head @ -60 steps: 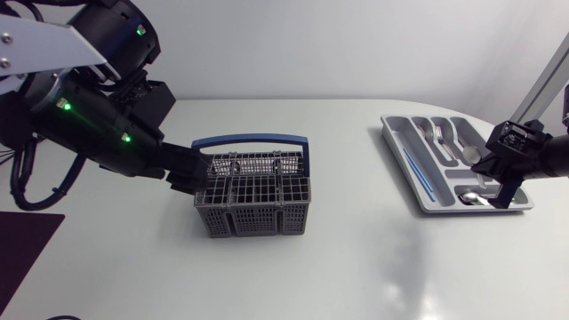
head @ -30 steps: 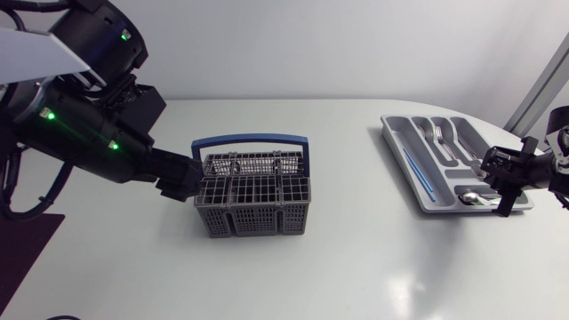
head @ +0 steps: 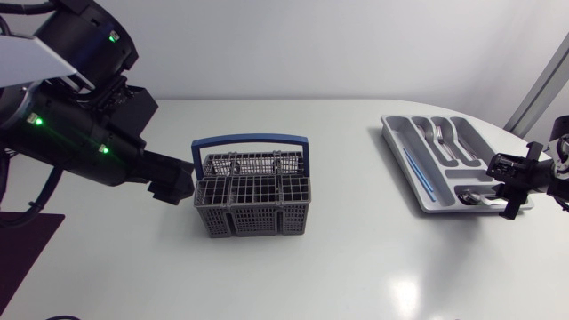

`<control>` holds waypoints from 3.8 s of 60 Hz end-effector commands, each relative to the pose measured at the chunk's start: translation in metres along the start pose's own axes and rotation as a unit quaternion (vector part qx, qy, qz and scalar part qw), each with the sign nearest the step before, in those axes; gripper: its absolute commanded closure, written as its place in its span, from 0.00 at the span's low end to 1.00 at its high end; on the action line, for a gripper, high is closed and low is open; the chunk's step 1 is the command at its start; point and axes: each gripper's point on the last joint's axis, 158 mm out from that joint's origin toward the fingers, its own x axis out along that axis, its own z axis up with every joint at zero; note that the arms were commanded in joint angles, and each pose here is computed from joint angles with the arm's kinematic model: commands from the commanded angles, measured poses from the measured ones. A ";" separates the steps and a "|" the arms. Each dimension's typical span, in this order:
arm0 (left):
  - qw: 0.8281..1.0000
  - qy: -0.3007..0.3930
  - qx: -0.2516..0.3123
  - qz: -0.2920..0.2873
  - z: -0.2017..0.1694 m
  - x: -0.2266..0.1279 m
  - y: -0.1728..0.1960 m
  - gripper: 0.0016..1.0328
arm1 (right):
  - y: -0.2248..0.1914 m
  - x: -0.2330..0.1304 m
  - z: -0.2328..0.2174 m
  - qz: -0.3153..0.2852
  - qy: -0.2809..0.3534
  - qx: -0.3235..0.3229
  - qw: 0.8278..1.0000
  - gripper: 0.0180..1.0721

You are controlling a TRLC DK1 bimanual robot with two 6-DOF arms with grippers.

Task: Unload the cutlery basket into the drawer organizer.

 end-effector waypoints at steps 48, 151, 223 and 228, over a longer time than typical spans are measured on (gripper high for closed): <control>0.999 -0.019 0.009 0.036 -0.017 -0.023 0.034 0.04 | -0.023 -0.159 0.097 -0.093 -0.113 0.133 0.980 0.04; 0.969 -0.166 0.010 0.180 -0.048 -0.038 0.120 0.04 | 0.032 -0.300 0.137 -0.228 -0.353 0.379 0.825 0.04; 0.909 -0.363 -0.058 0.198 -0.055 -0.021 0.133 0.05 | 0.108 -0.237 0.129 -0.125 -0.415 0.511 0.742 0.04; 0.903 -0.381 -0.064 0.190 -0.055 -0.019 0.131 0.05 | 0.108 -0.237 0.129 -0.125 -0.415 0.511 0.742 0.04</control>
